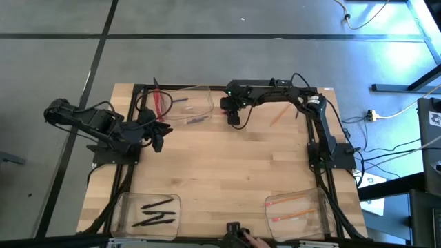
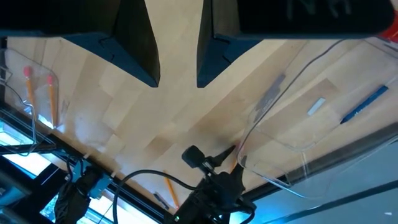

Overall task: Sort crayons/erasers/pens/pencils in bins
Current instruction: Put the yellow pencil into the bottom right transparent bin

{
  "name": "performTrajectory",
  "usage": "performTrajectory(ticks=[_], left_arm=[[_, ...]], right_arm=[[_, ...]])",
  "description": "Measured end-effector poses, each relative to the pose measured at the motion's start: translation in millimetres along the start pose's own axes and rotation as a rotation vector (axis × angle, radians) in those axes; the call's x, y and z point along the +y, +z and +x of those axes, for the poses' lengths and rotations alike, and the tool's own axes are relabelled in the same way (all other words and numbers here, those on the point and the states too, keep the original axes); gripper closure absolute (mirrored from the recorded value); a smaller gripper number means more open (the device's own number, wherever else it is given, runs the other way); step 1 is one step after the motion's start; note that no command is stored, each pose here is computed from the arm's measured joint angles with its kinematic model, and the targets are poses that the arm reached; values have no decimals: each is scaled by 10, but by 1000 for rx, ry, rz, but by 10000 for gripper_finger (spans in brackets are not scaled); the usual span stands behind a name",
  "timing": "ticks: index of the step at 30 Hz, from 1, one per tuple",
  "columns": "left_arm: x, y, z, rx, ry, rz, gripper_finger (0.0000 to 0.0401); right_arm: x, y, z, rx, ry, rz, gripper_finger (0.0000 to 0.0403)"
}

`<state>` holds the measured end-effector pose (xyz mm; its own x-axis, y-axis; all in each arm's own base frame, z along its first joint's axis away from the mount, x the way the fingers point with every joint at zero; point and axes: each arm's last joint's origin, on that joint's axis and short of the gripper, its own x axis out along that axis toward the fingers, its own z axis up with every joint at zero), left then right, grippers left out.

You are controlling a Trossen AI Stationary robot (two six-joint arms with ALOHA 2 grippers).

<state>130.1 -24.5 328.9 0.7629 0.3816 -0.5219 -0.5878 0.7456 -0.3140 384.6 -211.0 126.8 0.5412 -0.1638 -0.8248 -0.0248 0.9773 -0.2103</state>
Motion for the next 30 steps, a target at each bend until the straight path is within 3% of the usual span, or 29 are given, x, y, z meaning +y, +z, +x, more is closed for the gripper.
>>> performTrajectory(ticks=[6,10,30], left_arm=[[0,0,0,0,1,2,304],[1,0,0,0,1,2,304],[0,0,0,-1,1,2,304]], right_arm=[[-18,-29,-5,4,21,7,240],[-38,-59,-16,-49,124,0,240],[9,-132,10,24,175,23,246]])
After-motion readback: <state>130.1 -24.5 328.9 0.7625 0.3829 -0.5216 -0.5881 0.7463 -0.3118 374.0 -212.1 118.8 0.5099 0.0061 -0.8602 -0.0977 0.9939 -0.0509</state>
